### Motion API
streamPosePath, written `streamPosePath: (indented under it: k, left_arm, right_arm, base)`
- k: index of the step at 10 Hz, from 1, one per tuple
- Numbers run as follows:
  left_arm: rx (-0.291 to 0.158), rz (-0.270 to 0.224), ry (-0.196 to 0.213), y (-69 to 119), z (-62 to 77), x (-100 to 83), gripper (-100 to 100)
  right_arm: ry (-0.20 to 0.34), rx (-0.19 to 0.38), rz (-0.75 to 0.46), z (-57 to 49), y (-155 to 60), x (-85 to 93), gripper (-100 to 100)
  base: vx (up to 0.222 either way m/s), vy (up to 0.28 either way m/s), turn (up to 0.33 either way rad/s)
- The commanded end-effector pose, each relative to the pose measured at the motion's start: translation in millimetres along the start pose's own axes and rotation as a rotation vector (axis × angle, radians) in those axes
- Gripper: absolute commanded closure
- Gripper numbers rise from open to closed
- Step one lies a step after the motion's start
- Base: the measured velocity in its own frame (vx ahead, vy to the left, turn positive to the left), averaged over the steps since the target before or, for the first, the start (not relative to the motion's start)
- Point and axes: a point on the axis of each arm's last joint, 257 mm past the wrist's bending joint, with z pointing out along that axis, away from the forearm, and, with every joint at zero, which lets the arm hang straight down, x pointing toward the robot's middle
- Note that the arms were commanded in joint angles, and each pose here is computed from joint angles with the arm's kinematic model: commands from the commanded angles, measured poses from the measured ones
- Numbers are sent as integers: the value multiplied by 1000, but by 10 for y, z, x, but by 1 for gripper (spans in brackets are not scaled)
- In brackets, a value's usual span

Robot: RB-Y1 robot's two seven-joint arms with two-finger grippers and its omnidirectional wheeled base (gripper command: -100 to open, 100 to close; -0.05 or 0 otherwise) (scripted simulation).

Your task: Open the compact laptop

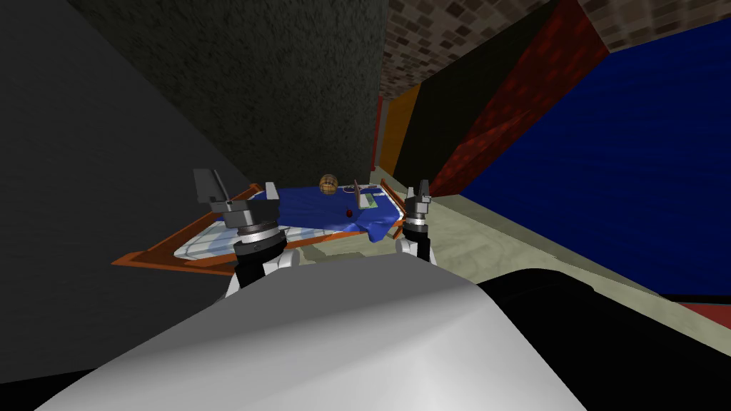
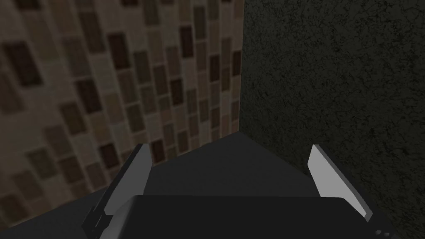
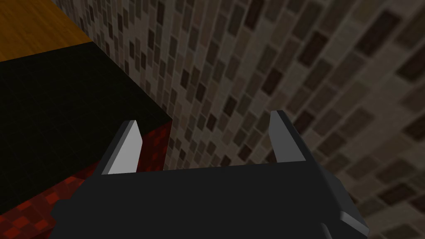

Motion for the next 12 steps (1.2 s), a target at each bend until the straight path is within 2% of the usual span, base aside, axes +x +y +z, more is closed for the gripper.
streamPosePath:
  k: [1,9,10,12]
  left_arm:
    - [0,0,0,0,0,0,0]
    - [0,0,0,-2,1,0,0]
    - [0,0,0,-2,1,0,0]
    - [0,0,0,1,0,0,0]
  right_arm:
    - [0,0,0,0,0,0,0]
    - [0,0,0,1,2,0,0]
    - [45,10,-23,-14,-55,64,-100]
    - [111,37,-65,-52,-189,155,-100]
  base:
    - [0,0,0]
    - [0,0,0]
    - [4,9,40]
    - [-3,23,71]
